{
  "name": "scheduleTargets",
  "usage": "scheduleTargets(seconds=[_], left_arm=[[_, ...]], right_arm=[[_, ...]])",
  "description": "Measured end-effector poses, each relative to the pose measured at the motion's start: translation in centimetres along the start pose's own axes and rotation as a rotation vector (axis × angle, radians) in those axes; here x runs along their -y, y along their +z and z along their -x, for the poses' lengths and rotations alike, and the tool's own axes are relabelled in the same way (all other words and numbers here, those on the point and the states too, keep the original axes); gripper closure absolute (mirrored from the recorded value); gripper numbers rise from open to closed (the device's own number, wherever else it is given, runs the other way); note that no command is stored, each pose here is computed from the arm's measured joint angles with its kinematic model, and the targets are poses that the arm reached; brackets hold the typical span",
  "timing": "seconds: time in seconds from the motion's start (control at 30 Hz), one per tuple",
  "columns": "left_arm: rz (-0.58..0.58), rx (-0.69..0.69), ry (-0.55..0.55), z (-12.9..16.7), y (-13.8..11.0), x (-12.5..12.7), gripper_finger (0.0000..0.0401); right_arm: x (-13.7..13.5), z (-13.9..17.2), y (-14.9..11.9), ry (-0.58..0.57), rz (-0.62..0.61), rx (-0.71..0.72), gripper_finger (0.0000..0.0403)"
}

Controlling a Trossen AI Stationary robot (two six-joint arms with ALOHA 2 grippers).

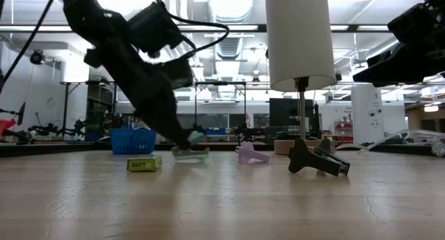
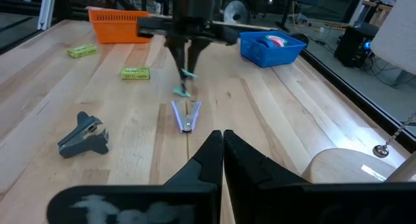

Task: Pick and place Stapler, Stapler remover, tape
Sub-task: Put the blue staple remover into the orange basket

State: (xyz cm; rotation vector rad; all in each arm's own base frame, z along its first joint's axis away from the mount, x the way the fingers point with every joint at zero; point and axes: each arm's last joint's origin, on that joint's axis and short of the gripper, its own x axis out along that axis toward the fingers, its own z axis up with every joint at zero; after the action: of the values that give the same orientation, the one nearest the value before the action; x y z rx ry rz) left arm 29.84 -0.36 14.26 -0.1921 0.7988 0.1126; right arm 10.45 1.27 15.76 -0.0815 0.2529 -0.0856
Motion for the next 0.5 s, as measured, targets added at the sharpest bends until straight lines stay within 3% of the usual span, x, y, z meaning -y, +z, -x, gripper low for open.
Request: scheduleTargets(seconds=[0.17,0.5], left_arm=[[0.027,-0.095,-0.055,2.5,-0.5,1.1,0.0374],[0.1,-0.12,-0.173,9.9,-1.1,4.6,0.0363]], right_arm=[[0.0,0.0,0.0,0.001,0.0,0.0,0.0394],[0.0,0.0,0.0,0.0,0.0,0.0,0.0394]])
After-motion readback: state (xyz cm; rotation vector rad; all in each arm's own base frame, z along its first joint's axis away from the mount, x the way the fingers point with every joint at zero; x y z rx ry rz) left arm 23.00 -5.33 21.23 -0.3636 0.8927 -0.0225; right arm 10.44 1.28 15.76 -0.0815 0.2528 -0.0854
